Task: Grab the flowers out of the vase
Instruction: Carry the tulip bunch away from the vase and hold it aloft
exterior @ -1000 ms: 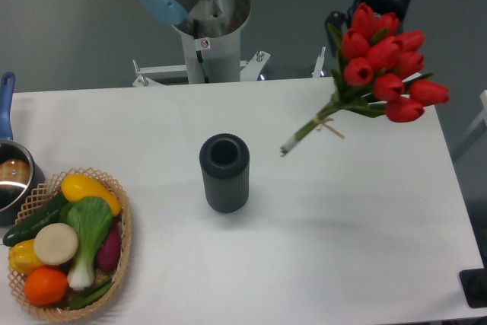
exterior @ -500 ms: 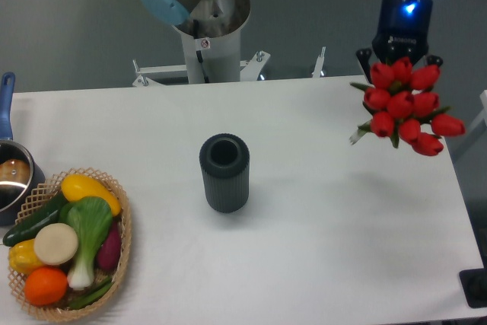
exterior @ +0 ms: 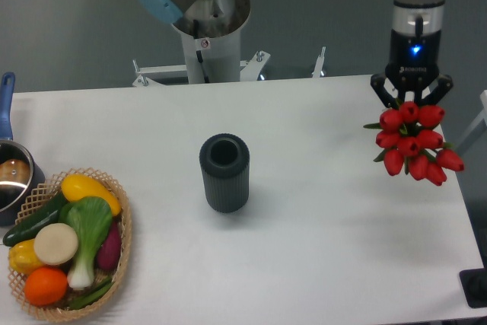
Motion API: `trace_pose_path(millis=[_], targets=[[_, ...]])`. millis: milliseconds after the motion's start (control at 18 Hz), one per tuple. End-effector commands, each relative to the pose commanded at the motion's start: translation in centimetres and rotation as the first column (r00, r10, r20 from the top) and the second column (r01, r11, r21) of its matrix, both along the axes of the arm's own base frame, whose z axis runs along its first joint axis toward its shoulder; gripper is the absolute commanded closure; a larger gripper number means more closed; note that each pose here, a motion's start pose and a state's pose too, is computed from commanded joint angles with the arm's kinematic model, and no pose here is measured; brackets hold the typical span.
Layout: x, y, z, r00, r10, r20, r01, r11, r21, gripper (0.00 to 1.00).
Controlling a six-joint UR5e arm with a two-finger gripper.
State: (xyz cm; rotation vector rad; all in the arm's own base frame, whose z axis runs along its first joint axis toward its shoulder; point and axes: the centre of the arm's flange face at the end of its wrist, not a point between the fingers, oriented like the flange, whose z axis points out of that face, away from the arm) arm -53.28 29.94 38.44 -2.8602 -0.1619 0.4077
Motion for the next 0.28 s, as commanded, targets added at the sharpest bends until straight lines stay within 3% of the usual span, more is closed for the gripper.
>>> trace_pose_path(millis=[278], targets=[[0.3, 2.0, -3.2, 1.0, -0.02, 0.017, 0.023, 0.989, -0.146, 1.0]])
